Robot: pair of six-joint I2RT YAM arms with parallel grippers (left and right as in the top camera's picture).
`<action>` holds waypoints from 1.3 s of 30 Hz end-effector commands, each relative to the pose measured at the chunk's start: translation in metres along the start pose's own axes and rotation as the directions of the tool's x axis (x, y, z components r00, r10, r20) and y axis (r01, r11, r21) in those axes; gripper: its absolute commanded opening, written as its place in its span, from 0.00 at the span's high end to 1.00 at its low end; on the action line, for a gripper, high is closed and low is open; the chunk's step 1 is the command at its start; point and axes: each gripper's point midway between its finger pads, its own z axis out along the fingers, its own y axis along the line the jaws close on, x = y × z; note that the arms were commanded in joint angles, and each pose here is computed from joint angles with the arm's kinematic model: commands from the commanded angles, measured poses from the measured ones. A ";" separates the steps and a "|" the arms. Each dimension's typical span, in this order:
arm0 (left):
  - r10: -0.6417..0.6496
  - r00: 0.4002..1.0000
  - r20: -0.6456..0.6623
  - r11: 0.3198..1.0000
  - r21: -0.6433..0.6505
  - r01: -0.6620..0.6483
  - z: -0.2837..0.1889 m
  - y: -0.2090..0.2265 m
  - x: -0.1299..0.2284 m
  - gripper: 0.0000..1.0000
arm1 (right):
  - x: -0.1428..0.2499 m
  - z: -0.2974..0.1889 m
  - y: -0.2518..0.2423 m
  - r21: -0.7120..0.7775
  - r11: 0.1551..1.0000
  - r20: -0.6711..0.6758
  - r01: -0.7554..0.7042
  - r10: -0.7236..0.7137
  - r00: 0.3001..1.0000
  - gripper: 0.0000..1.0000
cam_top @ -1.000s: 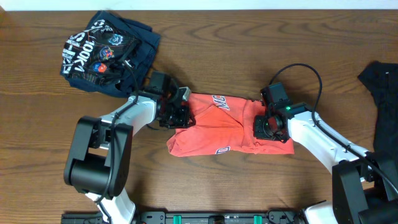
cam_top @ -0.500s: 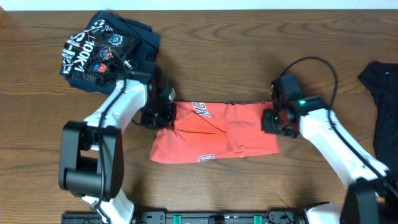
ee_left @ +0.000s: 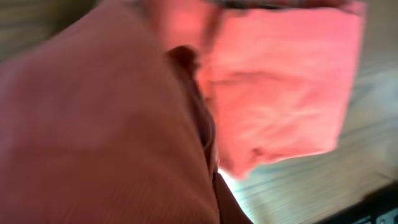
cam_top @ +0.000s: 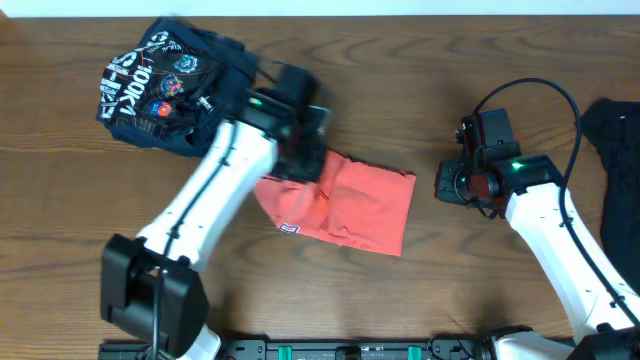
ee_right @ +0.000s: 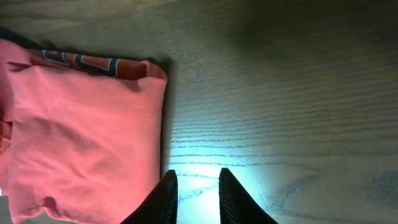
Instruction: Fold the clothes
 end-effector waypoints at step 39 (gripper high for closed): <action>0.147 0.988 0.054 0.979 -0.147 -0.138 -0.036 -0.096 -0.006 0.47 | 0.004 -0.014 0.065 -0.332 0.837 0.106 0.435 -0.425 0.899 0.53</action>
